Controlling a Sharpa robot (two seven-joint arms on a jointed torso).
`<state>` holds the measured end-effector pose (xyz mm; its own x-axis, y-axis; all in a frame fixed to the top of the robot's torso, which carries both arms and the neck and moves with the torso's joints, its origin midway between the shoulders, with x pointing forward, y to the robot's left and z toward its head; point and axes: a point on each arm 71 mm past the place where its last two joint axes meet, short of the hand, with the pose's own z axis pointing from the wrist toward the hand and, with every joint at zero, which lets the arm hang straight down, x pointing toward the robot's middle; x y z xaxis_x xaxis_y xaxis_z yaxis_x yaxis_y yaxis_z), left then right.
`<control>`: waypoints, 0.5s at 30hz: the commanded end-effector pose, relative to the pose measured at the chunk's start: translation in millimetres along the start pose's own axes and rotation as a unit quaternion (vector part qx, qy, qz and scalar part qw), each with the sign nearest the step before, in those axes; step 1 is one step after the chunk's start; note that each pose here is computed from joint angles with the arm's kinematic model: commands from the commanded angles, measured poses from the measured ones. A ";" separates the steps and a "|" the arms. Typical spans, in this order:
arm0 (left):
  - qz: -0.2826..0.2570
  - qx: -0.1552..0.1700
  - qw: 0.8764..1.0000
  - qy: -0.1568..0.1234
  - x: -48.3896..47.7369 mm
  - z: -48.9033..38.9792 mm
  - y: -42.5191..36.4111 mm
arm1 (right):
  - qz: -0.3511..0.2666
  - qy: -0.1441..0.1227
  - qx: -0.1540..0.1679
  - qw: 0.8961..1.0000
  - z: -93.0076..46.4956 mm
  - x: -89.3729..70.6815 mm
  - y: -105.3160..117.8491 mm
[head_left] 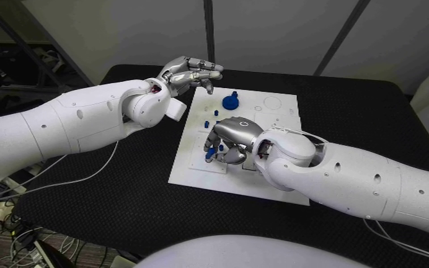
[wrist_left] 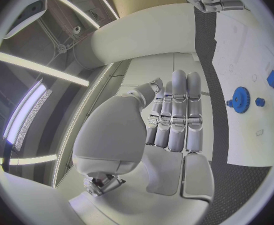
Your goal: Assemble the parts on the task board
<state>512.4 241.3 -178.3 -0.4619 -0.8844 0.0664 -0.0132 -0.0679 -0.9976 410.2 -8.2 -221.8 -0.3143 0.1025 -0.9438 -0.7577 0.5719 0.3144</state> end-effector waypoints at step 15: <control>-0.004 0.002 1.000 0.005 0.6 0.4 -1.3 | -0.027 0.043 -0.002 0.999 3.1 6.7 1.6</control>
<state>512.5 241.7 -178.3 -0.4617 -0.8845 0.0663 -0.0134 -0.0677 -0.9976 409.4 -4.5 -226.4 -0.3198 0.0324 -0.9469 -0.7711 0.5718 0.2799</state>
